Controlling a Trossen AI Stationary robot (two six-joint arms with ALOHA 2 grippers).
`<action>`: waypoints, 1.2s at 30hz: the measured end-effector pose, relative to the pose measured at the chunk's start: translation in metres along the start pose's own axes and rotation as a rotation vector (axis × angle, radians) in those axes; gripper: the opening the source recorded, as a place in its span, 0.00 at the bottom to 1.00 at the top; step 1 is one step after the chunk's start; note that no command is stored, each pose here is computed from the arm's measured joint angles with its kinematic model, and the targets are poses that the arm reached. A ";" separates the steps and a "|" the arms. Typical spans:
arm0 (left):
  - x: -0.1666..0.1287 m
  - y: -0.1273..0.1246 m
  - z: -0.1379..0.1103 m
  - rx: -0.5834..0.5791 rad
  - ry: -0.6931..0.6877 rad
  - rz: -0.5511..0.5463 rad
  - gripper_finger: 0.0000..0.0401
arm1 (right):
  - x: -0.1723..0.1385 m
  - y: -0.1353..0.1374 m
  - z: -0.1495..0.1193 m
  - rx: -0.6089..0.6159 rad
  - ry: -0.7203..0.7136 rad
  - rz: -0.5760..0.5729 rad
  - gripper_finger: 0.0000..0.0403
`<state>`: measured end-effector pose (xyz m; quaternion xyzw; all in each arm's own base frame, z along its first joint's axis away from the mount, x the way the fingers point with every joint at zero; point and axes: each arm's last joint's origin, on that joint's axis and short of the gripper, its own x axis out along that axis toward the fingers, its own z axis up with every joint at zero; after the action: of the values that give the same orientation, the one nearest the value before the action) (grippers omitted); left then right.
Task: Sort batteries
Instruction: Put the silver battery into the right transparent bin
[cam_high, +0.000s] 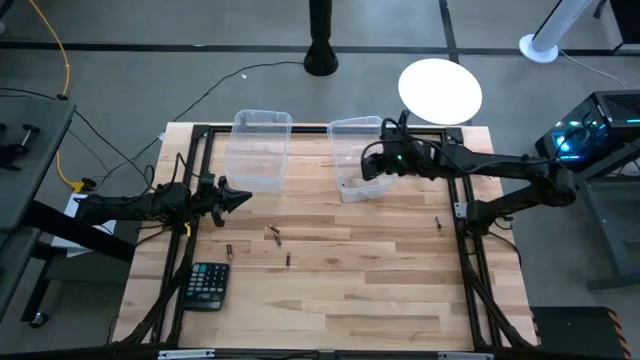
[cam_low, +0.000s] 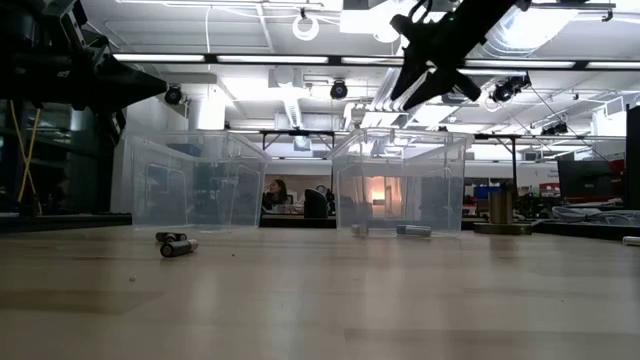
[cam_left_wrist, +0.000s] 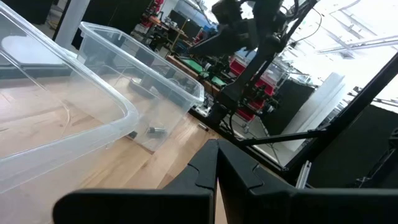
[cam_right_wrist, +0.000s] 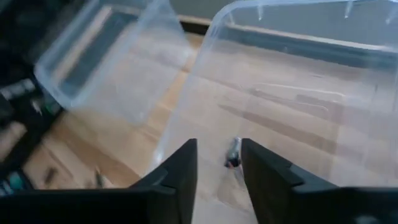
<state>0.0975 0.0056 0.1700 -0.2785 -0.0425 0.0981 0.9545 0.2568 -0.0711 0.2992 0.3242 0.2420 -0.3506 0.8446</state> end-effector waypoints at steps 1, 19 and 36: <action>0.000 0.000 0.000 0.000 0.000 0.000 0.00 | 0.000 0.000 0.001 -0.039 0.016 -0.002 0.34; 0.000 0.000 0.000 0.000 -0.001 0.000 0.00 | -0.059 -0.033 -0.083 0.013 0.587 -0.682 0.44; 0.000 0.000 0.000 0.000 0.000 0.000 0.00 | 0.001 -0.084 -0.126 0.091 0.794 -0.721 0.43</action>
<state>0.0975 0.0056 0.1701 -0.2786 -0.0427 0.0979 0.9545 0.1718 -0.0269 0.1819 0.3645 0.6232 -0.4790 0.4993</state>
